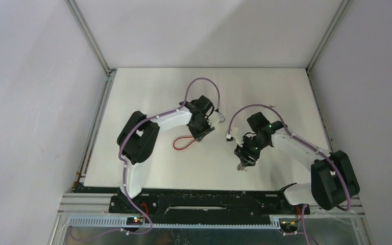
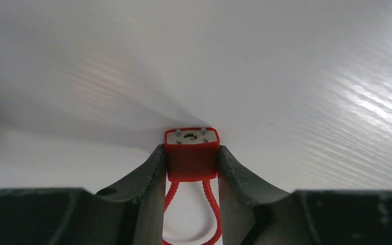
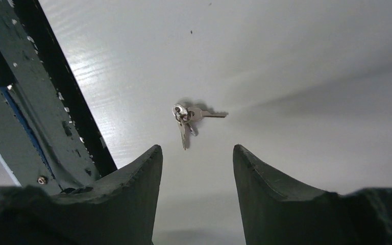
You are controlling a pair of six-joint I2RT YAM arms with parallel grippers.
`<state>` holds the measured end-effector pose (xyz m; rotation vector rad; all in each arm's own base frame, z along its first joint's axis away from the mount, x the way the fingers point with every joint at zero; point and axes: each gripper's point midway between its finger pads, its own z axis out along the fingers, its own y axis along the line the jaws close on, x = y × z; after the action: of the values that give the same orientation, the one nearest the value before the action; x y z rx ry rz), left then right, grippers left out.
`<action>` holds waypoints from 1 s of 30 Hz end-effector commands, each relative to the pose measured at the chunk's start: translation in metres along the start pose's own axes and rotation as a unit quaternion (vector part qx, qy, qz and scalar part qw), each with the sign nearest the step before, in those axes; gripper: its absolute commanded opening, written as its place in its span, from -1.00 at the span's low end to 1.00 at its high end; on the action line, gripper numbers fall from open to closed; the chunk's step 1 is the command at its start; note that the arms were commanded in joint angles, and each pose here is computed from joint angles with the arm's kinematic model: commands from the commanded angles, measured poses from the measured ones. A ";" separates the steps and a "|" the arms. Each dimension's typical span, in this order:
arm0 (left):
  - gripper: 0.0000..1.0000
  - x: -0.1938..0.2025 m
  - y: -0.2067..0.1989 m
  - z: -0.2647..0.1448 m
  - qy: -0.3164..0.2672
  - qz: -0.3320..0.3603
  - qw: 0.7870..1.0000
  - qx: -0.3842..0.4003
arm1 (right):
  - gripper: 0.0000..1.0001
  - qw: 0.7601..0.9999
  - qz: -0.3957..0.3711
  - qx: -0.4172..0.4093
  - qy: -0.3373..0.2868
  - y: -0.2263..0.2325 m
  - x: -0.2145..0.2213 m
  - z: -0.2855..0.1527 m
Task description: Unlock with the key
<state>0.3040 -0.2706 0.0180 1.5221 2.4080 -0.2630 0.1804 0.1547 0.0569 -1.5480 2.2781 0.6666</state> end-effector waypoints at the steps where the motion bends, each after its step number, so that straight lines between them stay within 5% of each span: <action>1: -0.25 -0.006 0.042 -0.007 -0.007 -0.037 0.998 -0.041 | 0.10 0.999 -0.017 -0.027 0.030 0.000 0.014 0.013; 10: 0.34 -0.001 0.061 -0.027 -0.023 -0.061 0.997 -0.048 | 0.06 0.996 -0.033 -0.053 0.065 0.010 0.022 0.033; 15: 0.39 -0.005 0.064 -0.043 -0.041 -0.063 0.996 -0.054 | -0.04 0.994 -0.039 -0.051 0.084 0.011 0.024 0.041; 24: 0.42 -0.024 0.056 -0.099 -0.126 -0.046 0.990 -0.038 | -1.00 0.996 -0.052 -0.022 0.069 0.003 0.006 0.033; 30: 0.43 -0.047 0.028 -0.143 -0.209 -0.017 0.978 0.009 | -1.00 0.996 -0.088 -0.008 -0.005 0.007 -0.040 -0.003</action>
<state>0.3479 -0.2370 0.1285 1.2454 2.2543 -0.3678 0.1681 0.1657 0.0300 -1.7732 2.2888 0.6266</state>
